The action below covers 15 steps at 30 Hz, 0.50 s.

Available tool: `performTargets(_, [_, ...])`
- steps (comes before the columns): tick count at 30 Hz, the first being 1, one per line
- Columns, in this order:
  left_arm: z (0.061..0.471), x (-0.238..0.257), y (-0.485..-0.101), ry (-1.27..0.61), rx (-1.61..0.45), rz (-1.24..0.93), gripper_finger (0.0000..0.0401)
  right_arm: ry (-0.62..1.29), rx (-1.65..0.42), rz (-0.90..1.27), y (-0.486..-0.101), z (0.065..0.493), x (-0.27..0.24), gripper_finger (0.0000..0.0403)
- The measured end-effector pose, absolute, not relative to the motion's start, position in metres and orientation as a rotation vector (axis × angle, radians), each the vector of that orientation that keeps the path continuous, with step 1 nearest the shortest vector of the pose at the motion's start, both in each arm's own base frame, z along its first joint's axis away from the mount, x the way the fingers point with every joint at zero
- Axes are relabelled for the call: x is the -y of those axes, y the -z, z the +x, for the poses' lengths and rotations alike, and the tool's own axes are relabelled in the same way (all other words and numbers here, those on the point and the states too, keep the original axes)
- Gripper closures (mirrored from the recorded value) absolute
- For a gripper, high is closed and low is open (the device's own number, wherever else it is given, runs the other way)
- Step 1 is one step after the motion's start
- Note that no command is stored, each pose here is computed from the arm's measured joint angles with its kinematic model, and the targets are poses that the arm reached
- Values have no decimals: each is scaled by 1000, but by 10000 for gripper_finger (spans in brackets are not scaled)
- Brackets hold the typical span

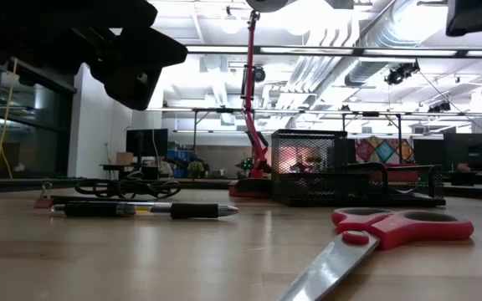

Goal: Pick and place office supplies into organizer
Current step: Put the blue binder clip into the desk organizer

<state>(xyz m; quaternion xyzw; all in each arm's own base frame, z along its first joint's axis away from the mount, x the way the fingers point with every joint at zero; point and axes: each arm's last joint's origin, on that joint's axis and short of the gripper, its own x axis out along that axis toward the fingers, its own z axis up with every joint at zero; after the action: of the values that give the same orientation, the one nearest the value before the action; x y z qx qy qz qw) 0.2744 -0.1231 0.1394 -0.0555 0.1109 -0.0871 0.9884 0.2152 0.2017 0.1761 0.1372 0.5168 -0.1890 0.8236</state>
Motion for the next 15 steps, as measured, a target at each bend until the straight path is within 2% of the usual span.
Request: performTargets(15, [274, 123, -139, 175, -225, -111, 228, 464, -1166, 293, -173, 205, -201, 250])
